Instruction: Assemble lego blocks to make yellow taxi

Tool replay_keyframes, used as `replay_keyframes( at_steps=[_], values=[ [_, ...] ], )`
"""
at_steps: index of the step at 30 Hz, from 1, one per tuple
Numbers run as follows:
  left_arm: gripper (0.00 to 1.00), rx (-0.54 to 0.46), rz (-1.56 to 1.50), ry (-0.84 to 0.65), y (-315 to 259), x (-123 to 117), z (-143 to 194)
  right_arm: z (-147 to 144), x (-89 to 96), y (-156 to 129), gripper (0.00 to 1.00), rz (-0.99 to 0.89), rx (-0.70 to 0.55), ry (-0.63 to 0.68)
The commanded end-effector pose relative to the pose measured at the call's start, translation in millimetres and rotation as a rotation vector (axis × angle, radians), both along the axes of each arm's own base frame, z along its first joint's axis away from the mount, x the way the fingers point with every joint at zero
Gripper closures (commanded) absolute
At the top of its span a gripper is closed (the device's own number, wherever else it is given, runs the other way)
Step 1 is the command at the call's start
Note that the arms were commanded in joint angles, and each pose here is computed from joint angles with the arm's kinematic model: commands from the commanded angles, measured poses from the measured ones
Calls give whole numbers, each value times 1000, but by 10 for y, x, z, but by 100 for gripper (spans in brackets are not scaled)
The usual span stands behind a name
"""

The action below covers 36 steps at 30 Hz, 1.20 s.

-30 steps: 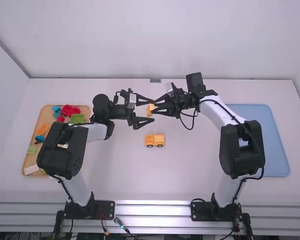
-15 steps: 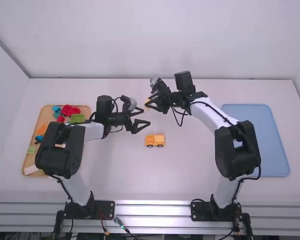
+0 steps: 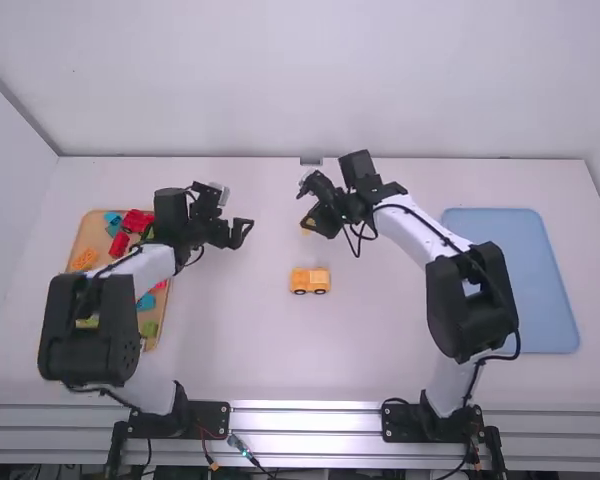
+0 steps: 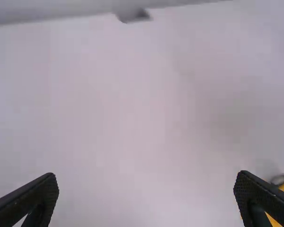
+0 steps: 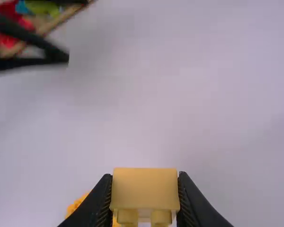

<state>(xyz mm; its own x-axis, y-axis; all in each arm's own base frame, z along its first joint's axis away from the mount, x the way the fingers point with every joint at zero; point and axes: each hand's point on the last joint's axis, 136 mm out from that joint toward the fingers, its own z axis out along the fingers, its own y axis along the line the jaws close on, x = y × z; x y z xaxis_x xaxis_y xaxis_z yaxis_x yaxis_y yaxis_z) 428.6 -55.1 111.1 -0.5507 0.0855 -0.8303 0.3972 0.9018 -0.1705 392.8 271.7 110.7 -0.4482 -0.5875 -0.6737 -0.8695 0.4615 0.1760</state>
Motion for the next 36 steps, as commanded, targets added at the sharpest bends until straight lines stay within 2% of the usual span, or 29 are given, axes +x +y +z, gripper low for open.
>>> replay_keyframes(
  at_steps=[1, 2, 5, 6, 7, 10, 11, 14, 17, 18, 19, 24, 28, 33, 36],
  values=[
    [1, 105, 272, -61, 434, -18, 330, 123, -66, 254, 100, 105, -42, -97],
    [1, 111, 373, -88, 605, -95, 492, 123, -149, 349, 100, 152, -53, -114],
    [1, 106, 435, -119, 732, -209, 643, 88, -200, 447, 100, 175, -81, -132],
    [1, 81, 507, -155, 887, -360, 788, 14, -247, 537, 100, 198, -131, -154],
    [1, 80, 511, -157, 897, -371, 796, 0, -264, 553, 100, 207, -140, -158],
    [1, 45, 587, -207, 1085, -596, 881, -139, -512, 735, 100, 331, -214, -163],
    [1, 42, 596, -212, 1110, -625, 879, -158, -536, 766, 100, 339, -225, -162],
    [1, 34, 640, -254, 1235, -767, 873, -374, -662, 883, 100, 425, -332, -162],
    [1, 7, 674, -285, 1295, -863, 842, -607, -868, 969, 100, 549, -410, -112],
    [1, 7, 676, -289, 1298, -876, 835, -649, -876, 973, 100, 553, -430, -107],
    [1, 7, 678, -301, 1299, -910, 815, -800, -879, 967, 100, 561, -517, -98],
    [1, 6, 671, -310, 1271, -931, 788, -1067, -949, 988, 100, 606, -669, -59],
    [1, 6, 672, -301, 1273, -931, 763, -1176, -954, 1041, 100, 606, -728, -54],
    [1, 7, 672, -290, 1273, -922, 726, -1148, -841, 1051, 100, 530, -743, -76],
    [1, 8, 672, -284, 1275, -913, 705, -1141, -841, 1062, 100, 529, -735, -74]
  ],
)
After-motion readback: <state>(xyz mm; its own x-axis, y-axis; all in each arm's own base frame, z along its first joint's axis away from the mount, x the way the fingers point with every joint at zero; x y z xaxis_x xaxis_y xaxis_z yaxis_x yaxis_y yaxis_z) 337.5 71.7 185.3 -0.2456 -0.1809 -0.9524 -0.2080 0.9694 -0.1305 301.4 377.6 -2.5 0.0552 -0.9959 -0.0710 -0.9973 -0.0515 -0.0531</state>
